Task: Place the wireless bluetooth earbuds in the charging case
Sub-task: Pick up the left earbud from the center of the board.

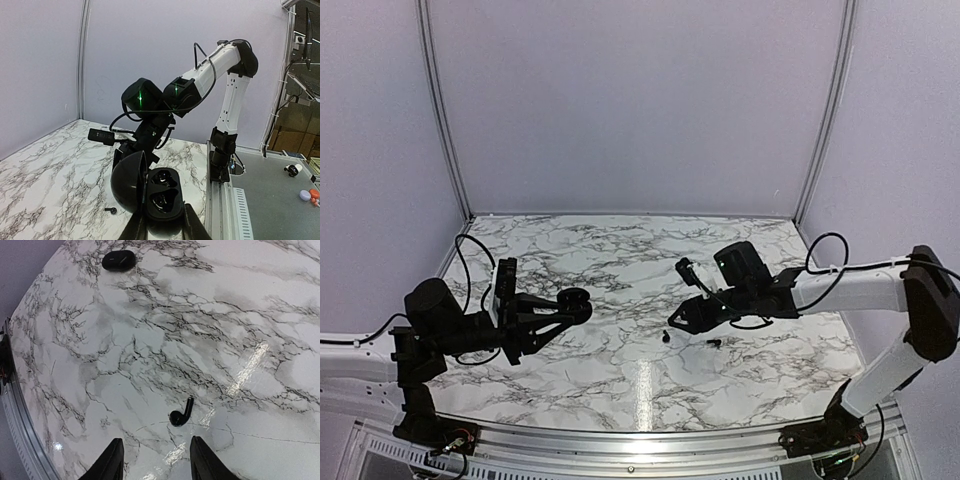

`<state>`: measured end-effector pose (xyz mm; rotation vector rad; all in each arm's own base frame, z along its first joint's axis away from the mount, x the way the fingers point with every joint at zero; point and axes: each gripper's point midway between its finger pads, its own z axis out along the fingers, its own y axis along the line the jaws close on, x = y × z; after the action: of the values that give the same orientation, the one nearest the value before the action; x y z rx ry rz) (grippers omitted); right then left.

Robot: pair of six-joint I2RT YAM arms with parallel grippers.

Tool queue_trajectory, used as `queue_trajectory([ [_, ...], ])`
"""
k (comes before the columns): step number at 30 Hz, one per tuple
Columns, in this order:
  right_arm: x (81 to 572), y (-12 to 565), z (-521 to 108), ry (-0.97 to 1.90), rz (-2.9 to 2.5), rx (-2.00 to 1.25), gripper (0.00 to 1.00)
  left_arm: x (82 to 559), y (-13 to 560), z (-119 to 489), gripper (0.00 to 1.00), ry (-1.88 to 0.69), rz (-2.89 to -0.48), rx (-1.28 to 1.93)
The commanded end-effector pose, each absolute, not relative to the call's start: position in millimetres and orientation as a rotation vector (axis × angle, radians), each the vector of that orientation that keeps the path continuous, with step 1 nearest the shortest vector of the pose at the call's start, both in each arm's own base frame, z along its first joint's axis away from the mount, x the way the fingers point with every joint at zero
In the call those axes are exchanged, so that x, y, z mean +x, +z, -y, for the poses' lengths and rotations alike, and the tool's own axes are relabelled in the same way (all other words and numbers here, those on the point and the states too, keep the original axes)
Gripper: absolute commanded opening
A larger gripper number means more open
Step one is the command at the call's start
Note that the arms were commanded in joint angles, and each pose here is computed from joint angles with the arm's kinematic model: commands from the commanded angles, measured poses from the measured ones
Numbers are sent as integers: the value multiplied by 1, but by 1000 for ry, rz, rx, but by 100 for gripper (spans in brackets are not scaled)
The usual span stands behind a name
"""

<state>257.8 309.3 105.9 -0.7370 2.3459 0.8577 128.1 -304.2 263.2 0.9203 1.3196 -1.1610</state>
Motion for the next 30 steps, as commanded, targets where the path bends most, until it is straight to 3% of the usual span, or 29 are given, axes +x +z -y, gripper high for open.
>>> queue_trajectory([
  [1, 265, 84, -304, 729, -2409, -678, 50, 128, 259, 304, 0, -1142, -1319, 928],
  [3, 267, 75, -306, 663, -2422, -677, 59, 129, 260, 304, 0, -1140, -1317, 926],
  [5, 270, 67, -306, 585, -2430, -676, 62, 129, 259, 304, 0, -1141, -1321, 924],
  [23, 283, 34, -305, 202, -2467, -737, 59, 133, 267, 298, 0, -1120, -1308, 882],
  [30, 276, 30, -305, 228, -2472, -775, 58, 134, 266, 299, 0, -1114, -1312, 886],
])
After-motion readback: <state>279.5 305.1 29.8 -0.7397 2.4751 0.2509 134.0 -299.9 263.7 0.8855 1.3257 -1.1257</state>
